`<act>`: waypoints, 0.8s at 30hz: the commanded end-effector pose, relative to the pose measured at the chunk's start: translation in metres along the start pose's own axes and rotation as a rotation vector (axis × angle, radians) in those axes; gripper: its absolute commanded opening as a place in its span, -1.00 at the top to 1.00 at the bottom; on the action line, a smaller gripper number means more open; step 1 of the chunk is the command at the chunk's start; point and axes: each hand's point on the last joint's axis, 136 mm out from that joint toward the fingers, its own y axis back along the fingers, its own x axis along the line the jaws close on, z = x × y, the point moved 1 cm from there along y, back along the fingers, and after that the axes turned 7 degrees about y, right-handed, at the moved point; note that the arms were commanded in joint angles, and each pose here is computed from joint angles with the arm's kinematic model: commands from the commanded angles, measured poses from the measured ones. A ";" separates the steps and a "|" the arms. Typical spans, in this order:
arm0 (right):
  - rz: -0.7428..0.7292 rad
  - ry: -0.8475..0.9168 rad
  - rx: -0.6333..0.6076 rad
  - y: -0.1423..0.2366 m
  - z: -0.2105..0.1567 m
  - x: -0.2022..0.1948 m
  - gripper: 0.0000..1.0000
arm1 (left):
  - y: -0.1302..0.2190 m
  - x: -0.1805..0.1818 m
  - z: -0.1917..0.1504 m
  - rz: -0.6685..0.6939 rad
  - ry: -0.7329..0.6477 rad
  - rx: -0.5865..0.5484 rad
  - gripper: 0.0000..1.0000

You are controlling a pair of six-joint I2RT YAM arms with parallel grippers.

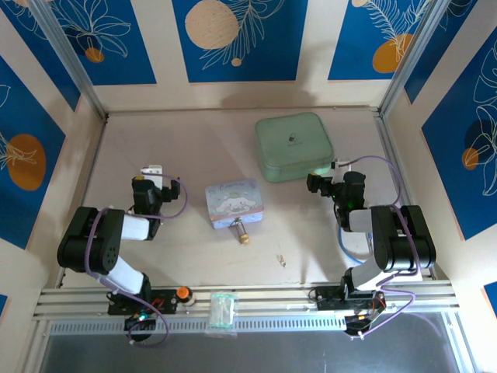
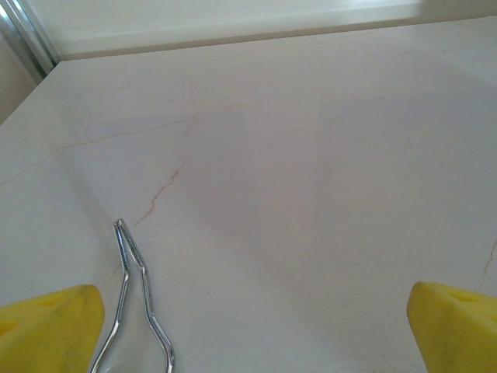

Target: Unlock the padlock with the key

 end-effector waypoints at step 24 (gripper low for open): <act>0.032 0.063 -0.024 0.004 0.026 0.010 -0.98 | 0.024 0.015 0.022 0.056 0.036 -0.127 -0.99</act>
